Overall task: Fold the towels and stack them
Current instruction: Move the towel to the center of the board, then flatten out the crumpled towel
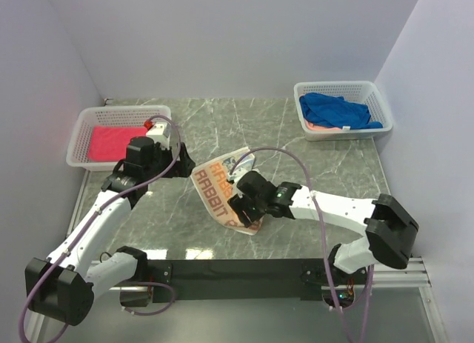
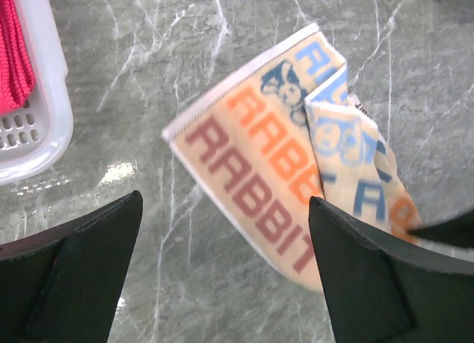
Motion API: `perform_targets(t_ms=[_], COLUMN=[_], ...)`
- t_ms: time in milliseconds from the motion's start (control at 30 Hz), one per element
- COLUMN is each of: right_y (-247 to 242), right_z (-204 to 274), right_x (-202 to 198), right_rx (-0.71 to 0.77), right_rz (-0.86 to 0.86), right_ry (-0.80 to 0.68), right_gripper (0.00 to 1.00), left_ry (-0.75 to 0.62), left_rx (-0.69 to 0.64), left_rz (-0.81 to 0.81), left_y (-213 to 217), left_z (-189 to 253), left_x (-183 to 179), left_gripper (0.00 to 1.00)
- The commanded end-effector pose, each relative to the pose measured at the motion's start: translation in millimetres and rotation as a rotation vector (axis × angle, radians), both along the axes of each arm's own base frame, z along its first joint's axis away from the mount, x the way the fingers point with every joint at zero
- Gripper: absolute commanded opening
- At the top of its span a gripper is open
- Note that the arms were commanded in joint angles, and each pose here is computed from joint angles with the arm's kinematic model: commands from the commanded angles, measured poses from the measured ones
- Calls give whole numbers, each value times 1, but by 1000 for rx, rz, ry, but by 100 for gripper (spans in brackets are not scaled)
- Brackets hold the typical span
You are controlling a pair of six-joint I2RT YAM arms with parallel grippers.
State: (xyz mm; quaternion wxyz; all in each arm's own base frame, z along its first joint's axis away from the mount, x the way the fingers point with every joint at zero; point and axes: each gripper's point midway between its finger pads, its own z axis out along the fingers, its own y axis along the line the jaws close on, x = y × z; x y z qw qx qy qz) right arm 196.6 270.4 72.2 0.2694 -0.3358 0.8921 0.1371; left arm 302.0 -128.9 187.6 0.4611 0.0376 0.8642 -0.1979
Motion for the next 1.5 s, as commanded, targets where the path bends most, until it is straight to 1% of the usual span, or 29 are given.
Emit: perform_targets(t_ms=[0,67,133,200,233,300,367,400,433,467,500,533,700,833,1033,1167,1367,1433,1467], right_y=[8,-3,-12,-11,-13,-12,-16,-15,-17,-14,-14,-14,-20,-23,-16,-15,-18,-15,-14], right_z=[45,67,79,83,81,80,66,64,59,57,56,53,52,46,41,39,42,42,46], right_x=[-7,6,22,35,45,59,72,76,81,82,84,86,107,123,135,143,164,174,181], right_rx=[97,98,96,129,142,166,153,163,164,179,187,183,158,158,158,162,162,165,169], right_rz=[-19,-69,-111,-141,-166,-210,-252,-261,-276,-271,-270,-271,-280,-290,-271,-278,-310,-319,-325], right_ry=[-47,-139,-198,-210,-190,-176,-143,-132,-118,-105,-111,-111,-146,-147,-148,-153,-177,-185,-198], right_gripper=[70,74,75,75,75,74,73,73,72,72,72,72,72,72,72,72,72,72,72], left_ry=[-28,0,17,62,100,126,168,175,203,199,211,242,271,312,361,385,441,461,466], left_rx=[-45,-91,-149,-207,-216,-215,-195,-182,-158,-120,-96,-62,40,111,203,245,278,288,288], left_rz=[32,63,52,86,127,149,192,207,215,268,291,315,401,408,418,414,383,379,375], left_y=[-1,-4,-13,-20,-22,-27,-28,-28,-31,-23,-20,-19,-7,-8,-5,-7,-15,-15,-16], left_z=[11,9,10,3,-7,-18,-36,-41,-52,-58,-64,-76,-101,-122,-142,-152,-172,-179,-180], left_x=[5,5,6,9,12,16,24,28,33,40,44,49,69,84,89,86,76,71,70], left_gripper=[99,99,99,99,99,98,95,90,88,86,80,78,63,60,60,60,60,59,54])
